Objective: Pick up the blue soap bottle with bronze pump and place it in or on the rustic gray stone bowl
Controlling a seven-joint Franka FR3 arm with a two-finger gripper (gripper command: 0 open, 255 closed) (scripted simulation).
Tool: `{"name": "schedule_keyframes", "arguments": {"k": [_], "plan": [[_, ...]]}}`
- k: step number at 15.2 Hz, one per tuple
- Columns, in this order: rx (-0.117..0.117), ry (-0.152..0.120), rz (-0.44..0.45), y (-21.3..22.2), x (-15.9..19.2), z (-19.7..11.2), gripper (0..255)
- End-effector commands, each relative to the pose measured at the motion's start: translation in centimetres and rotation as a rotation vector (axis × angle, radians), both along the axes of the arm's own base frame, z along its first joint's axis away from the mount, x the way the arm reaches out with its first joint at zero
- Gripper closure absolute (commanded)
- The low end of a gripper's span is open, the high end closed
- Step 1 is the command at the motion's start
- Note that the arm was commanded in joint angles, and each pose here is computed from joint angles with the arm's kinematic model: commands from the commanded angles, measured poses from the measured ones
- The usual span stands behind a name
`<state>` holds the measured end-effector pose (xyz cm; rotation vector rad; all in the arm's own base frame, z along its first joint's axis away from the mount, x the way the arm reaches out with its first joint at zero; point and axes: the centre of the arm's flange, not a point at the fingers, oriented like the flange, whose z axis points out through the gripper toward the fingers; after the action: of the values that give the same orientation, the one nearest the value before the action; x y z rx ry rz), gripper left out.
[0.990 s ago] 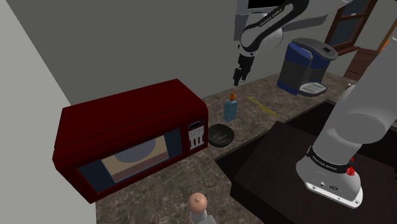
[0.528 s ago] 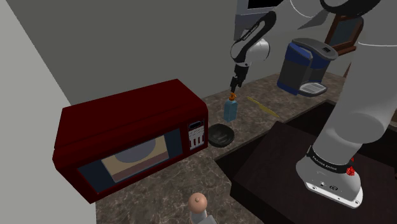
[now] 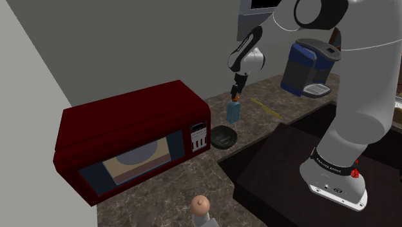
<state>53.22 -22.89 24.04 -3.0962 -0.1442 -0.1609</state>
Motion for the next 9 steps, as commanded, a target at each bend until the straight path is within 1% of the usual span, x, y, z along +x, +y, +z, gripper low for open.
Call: {"name": "schedule_keyframes", "arguments": {"k": [1,4,9], "plan": [[0.0,0.0,0.0,-0.1,0.3,-1.1,0],[0.0,0.0,0.0,-0.1,0.4,-2.4,0],[0.0,0.0,0.0,-0.1,0.4,-2.4,0]]}}
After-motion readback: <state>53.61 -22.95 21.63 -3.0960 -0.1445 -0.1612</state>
